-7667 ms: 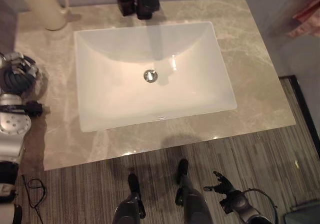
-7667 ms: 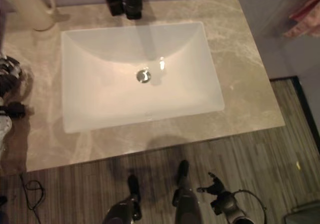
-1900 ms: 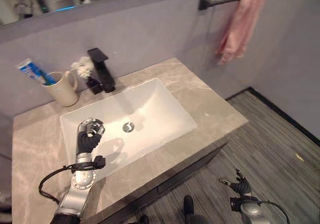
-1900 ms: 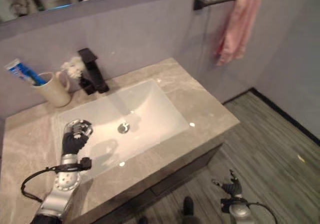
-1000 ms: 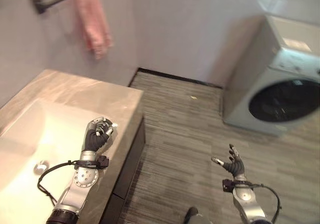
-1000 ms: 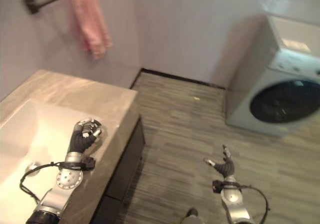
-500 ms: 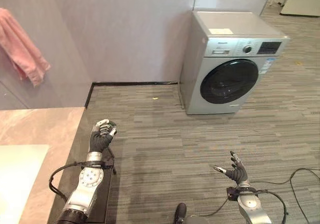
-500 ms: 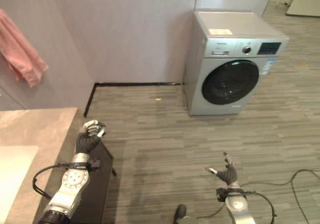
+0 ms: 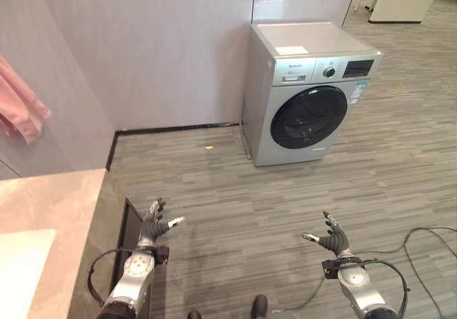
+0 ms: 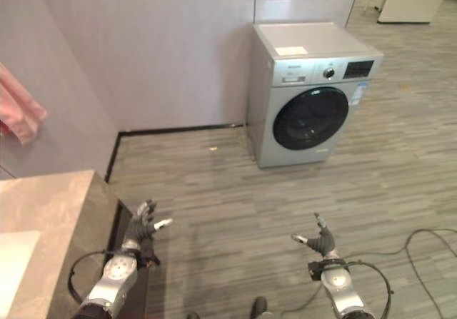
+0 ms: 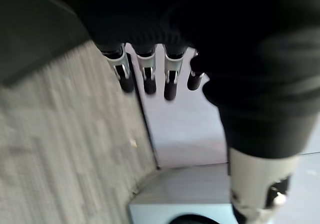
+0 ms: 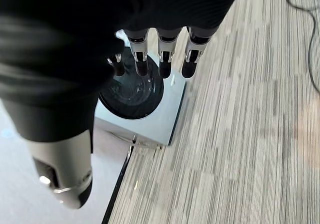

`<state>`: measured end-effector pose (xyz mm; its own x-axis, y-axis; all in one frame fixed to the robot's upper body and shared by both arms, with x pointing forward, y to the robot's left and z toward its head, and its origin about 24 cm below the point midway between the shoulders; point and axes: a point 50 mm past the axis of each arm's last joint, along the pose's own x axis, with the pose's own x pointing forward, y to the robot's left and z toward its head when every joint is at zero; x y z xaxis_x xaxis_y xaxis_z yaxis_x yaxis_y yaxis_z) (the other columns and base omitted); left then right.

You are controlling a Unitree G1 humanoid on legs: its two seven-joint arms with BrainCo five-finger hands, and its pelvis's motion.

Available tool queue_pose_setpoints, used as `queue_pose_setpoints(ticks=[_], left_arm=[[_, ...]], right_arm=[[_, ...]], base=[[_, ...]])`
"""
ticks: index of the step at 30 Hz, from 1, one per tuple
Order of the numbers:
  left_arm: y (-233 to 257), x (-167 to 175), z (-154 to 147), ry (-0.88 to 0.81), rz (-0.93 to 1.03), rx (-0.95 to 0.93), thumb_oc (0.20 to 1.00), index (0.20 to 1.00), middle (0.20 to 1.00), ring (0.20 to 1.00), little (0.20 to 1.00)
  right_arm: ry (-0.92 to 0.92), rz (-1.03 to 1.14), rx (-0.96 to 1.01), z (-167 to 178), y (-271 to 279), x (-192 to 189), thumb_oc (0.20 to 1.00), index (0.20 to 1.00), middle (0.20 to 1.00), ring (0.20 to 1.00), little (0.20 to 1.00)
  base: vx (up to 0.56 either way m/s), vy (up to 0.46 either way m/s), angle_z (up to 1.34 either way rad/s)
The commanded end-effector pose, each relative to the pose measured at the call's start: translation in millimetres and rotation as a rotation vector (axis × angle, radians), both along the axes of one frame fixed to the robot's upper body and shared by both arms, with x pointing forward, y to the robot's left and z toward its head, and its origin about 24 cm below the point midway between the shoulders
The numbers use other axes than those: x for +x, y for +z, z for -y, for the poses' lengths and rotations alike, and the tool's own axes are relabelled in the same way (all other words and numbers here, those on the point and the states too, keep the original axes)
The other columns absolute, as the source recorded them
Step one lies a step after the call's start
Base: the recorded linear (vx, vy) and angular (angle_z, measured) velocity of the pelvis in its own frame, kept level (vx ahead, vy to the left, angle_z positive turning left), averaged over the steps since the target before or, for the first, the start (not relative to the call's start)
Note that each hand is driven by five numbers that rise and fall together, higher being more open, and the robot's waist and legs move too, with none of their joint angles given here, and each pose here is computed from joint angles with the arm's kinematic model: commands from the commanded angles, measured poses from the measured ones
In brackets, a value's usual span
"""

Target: Put brush and paste in cup on sink, flatten towel.

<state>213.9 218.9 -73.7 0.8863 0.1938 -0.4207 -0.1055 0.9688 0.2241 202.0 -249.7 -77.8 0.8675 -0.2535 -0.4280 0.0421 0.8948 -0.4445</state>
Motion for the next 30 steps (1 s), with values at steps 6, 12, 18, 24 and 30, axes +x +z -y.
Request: queue_pose_setpoints(ticks=[6,12,18,24,30], left_arm=[[-31.7,-20.3,-9.4,-0.047,-0.224,0.129,1.0,1.0,1.0,1.0,1.0],[-36.5,-20.2,-14.5,0.074,-0.246,0.098,1.0,1.0,1.0,1.0,1.0],[-40.9,-23.2,-8.2,0.068,-0.264,0.086,1.0,1.0,1.0,1.0,1.0],[-39.0,-19.4,-3.9,0.027,-0.251,0.112,1.0,1.0,1.0,1.0,1.0],[-38.5,-17.9,-4.7,0.004,-0.253,0.143,1.0,1.0,1.0,1.0,1.0]], right_arm=[[0.04,-0.102,0.118,-21.6,-17.7,4.1,1.0,1.0,1.0,1.0,1.0],[-0.039,-0.096,0.143,-21.8,-21.2,2.9,1.0,1.0,1.0,1.0,1.0],[-0.126,-0.116,0.18,-18.8,-28.7,-6.5,1.0,1.0,1.0,1.0,1.0],[-0.135,-0.09,0.193,-20.7,-25.3,-0.9,1.0,1.0,1.0,1.0,1.0],[-0.062,-0.072,0.185,-31.2,-20.0,9.8,1.0,1.0,1.0,1.0,1.0]], base=[[0.0,0.02,-0.03],[-0.1,-0.038,-0.02],[0.05,0.015,0.01],[0.05,0.064,0.0],[0.04,0.127,0.07]])
